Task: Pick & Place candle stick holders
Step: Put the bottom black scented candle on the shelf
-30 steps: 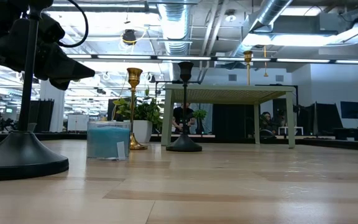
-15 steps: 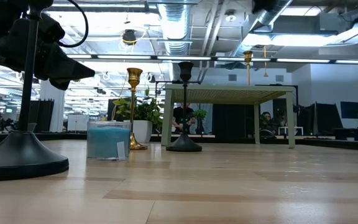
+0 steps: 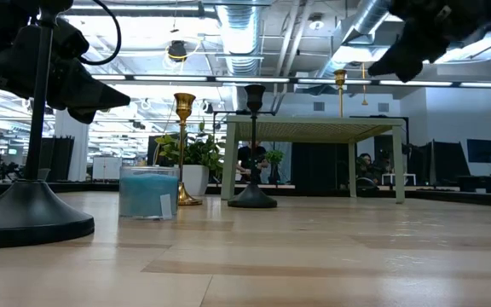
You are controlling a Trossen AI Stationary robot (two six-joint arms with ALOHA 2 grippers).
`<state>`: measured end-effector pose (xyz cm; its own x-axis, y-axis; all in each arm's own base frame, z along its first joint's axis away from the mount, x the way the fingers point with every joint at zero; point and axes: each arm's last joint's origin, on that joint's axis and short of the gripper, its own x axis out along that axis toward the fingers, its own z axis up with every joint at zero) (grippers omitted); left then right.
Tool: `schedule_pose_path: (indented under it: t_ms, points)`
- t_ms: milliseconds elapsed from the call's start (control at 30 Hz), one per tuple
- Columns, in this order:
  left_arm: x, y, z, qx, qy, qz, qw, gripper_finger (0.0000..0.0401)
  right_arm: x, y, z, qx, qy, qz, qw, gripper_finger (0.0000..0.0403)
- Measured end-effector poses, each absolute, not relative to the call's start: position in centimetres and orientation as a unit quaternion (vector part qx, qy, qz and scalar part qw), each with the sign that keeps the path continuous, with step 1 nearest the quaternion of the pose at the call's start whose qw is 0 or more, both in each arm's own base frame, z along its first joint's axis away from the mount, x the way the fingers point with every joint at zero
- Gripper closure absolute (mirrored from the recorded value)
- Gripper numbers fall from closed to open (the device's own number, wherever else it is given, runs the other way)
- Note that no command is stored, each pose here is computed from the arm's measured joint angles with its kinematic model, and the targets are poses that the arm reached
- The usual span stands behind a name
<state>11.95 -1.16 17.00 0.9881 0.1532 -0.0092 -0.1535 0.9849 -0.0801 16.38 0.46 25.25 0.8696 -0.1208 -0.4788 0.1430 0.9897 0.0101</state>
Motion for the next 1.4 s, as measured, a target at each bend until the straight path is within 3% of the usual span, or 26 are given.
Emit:
schedule_pose_path:
  t_ms: [233,700,1400]
  points:
    - [11.9,-1.2,17.0,-0.040,0.001,0.077,0.996,0.0393,15.6,1.0,22.5,0.033,0.159,-0.054,0.985,0.0402]
    - [11.9,-1.2,17.0,-0.040,0.001,0.077,0.996,0.0393,15.4,1.7,17.1,0.062,0.105,-0.050,0.991,0.0402]
    - [11.9,-1.2,17.1,-0.032,-0.004,0.077,0.997,0.0393,15.2,1.8,16.2,0.069,0.084,-0.058,0.992,0.0402]
